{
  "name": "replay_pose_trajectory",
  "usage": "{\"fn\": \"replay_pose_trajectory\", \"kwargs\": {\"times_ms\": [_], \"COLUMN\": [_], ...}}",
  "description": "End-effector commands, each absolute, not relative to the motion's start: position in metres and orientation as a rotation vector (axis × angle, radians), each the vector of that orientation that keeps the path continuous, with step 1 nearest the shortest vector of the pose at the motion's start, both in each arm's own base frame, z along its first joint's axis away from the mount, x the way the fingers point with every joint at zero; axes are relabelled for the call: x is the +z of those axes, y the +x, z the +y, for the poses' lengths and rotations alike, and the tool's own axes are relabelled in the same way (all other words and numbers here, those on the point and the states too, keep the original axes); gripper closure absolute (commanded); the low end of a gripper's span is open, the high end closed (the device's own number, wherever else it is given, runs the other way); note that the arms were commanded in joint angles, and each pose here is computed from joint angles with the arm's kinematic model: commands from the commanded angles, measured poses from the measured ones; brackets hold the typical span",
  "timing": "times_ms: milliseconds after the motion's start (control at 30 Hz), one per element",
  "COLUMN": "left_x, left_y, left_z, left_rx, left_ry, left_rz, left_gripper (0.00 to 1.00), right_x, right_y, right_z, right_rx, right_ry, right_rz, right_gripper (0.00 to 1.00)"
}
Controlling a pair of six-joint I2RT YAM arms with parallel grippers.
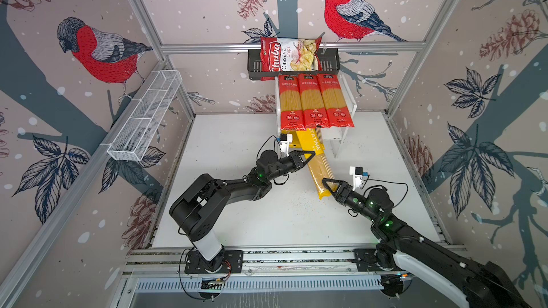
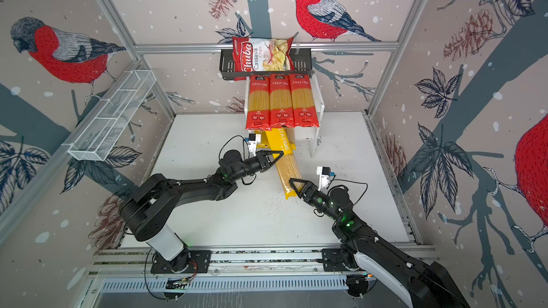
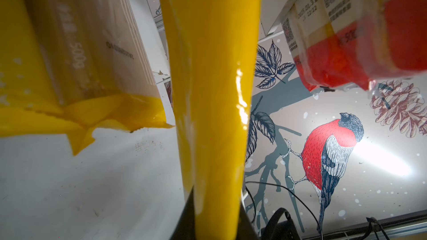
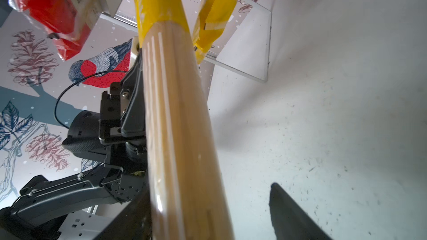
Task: Place and organize the pasta boxes and bags onto the shelf
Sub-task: 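Lower the bag into the shelf front beside the other yellow bags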
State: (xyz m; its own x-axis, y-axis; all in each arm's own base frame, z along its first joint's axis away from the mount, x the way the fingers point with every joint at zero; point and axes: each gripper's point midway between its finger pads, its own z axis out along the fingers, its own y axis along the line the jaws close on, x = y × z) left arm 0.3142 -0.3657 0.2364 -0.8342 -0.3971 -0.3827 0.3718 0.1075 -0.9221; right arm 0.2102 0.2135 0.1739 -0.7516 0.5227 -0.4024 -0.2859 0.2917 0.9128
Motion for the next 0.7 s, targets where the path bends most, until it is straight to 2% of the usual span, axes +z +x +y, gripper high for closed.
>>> {"fn": "replay_pose_trajectory", "kwargs": {"times_ms": [0, 133, 233, 433, 667], "left_x": [0.285, 0.284, 0.284, 0.281, 0.285], "left_y": [0.316, 0.319, 0.317, 0.316, 0.323], "left_z": [-0.361, -0.363, -0.369, -0.378, -0.381], "left_rx": [-1.847, -1.856, -1.858, -1.883, -1.858], "left_ry": [0.01, -0.003, 0.001, 0.006, 0.028], "left_rz": [1.601, 1.598, 1.603, 1.613, 1.629], "left_gripper": [0.86, 0.86, 0.85, 0.83, 0.73], "right_x": [0.204, 0.212, 0.218, 0.221, 0.228], "right_y": [0.216, 0.222, 0.226, 0.232, 0.24], "right_z": [0.212, 0.212, 0.213, 0.21, 0.192], "right_rx": [1.577, 1.581, 1.594, 1.583, 1.526], "right_ry": [0.226, 0.243, 0.256, 0.314, 0.401], "right_rz": [1.759, 1.723, 1.692, 1.649, 1.569], "right_gripper": [0.26, 0.32, 0.4, 0.65, 0.8]}}
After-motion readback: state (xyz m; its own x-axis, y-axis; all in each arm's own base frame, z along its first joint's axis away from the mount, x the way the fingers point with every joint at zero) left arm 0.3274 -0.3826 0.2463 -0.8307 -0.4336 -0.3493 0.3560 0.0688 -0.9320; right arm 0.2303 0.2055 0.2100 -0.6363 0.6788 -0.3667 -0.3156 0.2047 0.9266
